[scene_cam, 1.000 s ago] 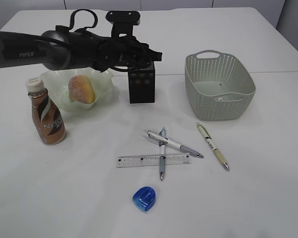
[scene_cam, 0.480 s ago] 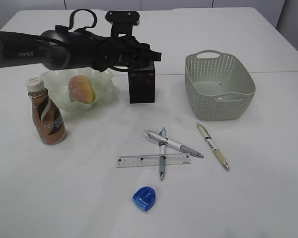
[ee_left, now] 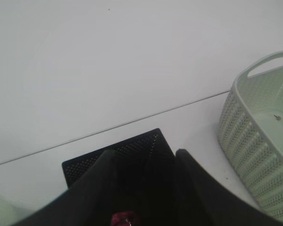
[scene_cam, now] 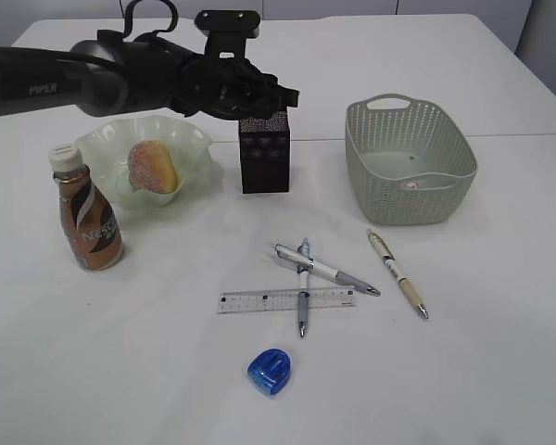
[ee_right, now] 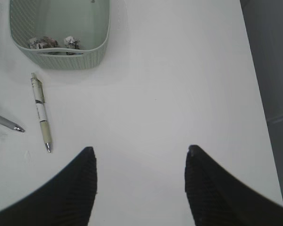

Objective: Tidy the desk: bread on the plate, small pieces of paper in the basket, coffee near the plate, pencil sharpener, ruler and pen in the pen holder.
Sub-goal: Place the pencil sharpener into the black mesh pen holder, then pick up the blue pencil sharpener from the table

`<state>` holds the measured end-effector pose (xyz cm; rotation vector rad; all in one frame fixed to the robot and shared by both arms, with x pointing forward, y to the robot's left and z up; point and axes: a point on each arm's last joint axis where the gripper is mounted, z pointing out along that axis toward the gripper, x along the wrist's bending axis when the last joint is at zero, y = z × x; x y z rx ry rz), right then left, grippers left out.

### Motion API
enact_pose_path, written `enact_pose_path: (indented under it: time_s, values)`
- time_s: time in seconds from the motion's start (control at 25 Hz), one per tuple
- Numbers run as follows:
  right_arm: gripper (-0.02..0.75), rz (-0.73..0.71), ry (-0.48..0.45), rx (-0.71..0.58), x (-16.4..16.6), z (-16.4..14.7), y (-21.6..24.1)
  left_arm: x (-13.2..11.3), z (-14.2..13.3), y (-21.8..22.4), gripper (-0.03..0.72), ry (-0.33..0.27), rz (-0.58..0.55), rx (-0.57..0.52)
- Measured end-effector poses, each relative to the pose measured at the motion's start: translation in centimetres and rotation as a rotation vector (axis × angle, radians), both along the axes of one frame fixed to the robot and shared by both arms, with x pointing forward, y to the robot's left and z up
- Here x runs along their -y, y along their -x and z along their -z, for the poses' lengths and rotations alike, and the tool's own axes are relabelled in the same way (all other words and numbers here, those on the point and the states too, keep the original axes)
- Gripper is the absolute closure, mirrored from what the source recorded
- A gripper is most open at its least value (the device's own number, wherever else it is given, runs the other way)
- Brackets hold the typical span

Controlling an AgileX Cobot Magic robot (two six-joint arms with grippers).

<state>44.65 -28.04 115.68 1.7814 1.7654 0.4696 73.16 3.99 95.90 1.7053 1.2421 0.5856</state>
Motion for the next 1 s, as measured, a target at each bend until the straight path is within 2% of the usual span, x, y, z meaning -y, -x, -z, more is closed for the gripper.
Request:
enact_pose_path:
  time_s: [0.4, 0.68, 0.84, 1.0]
  values:
    - [0.271, 0.000, 0.001, 0.002, 0.0, 0.0, 0.0, -1.5, -5.7, 1.9, 0.391, -0.065, -0.042, -0.092]
    - [0.271, 0.000, 0.001, 0.002, 0.0, 0.0, 0.0, -2.1, -10.1, 5.4, 0.400, -0.196, -0.014, -0.210]
    - [0.271, 0.000, -0.009, -0.005, -0.1, 0.0, 0.0, -2.3, -11.3, 7.6, 0.407, -0.244, 0.052, -0.340]
    - [0.271, 0.009, -0.028, -0.055, -0.2, 0.3, 0.4, -2.4, -10.6, 9.5, 0.409, -0.306, 0.155, -0.531]
